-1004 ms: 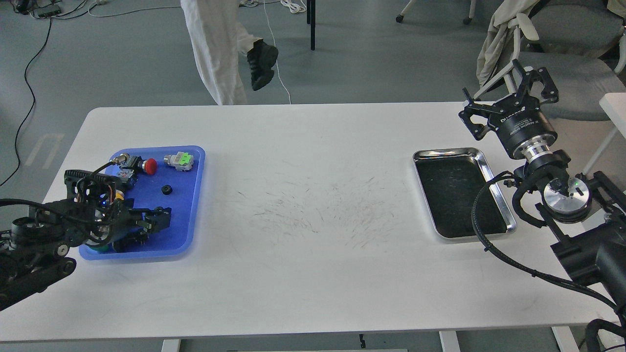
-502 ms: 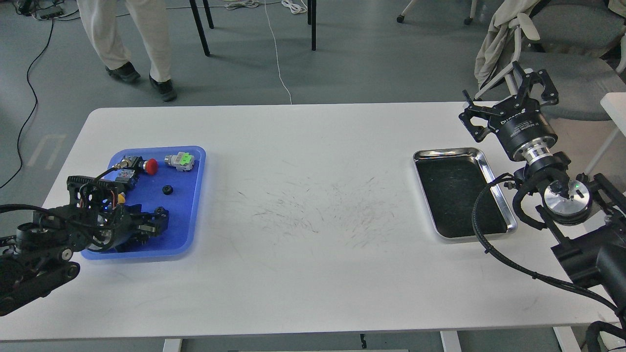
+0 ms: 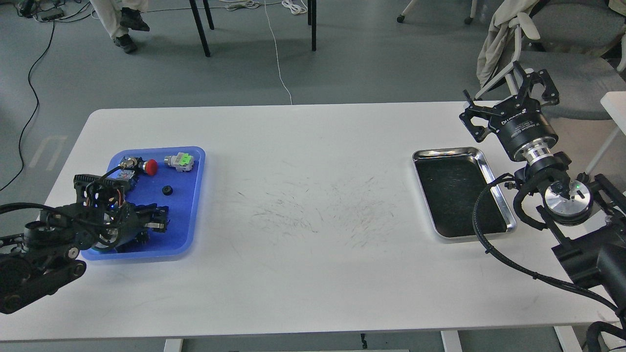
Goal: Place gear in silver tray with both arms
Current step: 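Lift the gear and carry it with the left gripper to the table center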
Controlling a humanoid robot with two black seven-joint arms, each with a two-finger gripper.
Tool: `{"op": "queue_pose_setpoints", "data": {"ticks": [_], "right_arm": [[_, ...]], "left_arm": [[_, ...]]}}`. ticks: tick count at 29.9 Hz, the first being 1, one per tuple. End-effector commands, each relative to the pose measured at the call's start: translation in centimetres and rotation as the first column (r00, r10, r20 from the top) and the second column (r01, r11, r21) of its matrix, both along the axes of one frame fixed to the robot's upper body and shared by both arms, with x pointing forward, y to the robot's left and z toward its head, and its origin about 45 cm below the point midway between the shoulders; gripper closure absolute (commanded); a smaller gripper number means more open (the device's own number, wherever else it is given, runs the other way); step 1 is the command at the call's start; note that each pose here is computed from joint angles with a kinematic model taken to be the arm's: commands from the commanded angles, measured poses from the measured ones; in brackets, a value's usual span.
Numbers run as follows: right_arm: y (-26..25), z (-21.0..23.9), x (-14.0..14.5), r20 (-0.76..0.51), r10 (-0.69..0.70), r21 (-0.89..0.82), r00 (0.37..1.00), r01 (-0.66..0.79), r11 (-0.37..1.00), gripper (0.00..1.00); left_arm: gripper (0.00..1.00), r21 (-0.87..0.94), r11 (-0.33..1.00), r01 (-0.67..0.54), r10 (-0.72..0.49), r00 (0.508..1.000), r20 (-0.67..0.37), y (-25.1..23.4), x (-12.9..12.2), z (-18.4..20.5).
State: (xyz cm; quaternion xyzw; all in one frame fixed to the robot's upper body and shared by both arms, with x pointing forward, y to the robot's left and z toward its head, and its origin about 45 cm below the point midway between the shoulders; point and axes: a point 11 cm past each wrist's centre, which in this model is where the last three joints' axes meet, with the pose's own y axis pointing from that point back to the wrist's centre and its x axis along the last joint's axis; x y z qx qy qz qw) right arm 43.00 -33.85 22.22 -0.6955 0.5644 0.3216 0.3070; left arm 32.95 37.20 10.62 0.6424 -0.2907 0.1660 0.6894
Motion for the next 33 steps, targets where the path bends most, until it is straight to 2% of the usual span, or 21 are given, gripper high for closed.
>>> {"op": "queue_pose_setpoints", "data": {"ticks": [1,3,6,11,14,18,22,30,33], "right_arm": [[0.0,0.0,0.0,0.000,0.000,0.000,1.000,0.000,1.000,0.01],[0.0,0.0,0.0,0.000,0.000,0.000,1.000,0.000,1.000,0.01],[-0.1,0.0,0.0,0.001,-0.001,-0.001,1.000,0.001,1.000,0.01],[-0.1,0.1,0.0,0.001,0.000,-0.004,1.000,0.000,1.000,0.01],[-0.1,0.2,0.0,0.002,0.000,-0.005,1.000,0.000,1.000,0.01],[-0.3,0.3,0.1,0.004,-0.004,-0.004,1.000,0.004,1.000,0.01],[-0.8,0.3,0.0,0.005,-0.018,-0.006,1.000,0.018,1.000,0.01],[-1.0,0.3,0.0,0.002,-0.008,-0.022,1.000,0.008,1.000,0.01],[-1.2,0.5,-0.1,0.007,-0.015,-0.019,1.000,0.015,1.000,0.01]], "left_arm": [[0.94,-0.010,1.000,0.016,-0.016,1.000,0.009,-0.6,0.3,0.8],[0.95,-0.023,0.999,0.043,-0.042,0.998,0.039,-1.4,0.9,2.4],[0.95,-0.014,0.995,0.098,-0.095,0.988,0.120,-2.6,3.5,7.5],[0.95,-0.008,0.973,0.233,-0.222,0.938,0.265,-8.2,7.4,15.7],[0.95,-0.023,0.951,0.308,-0.286,0.905,0.316,-13.6,8.6,17.8],[0.95,-0.088,0.910,0.406,-0.358,0.874,0.328,-21.7,8.3,16.6],[0.95,-0.159,0.878,0.452,-0.384,0.862,0.331,-28.4,7.3,13.9],[0.94,-0.281,0.847,0.450,-0.376,0.883,0.281,-36.5,4.9,8.1],[0.94,-0.276,0.873,0.402,-0.330,0.904,0.273,-35.5,5.8,6.7]]}}
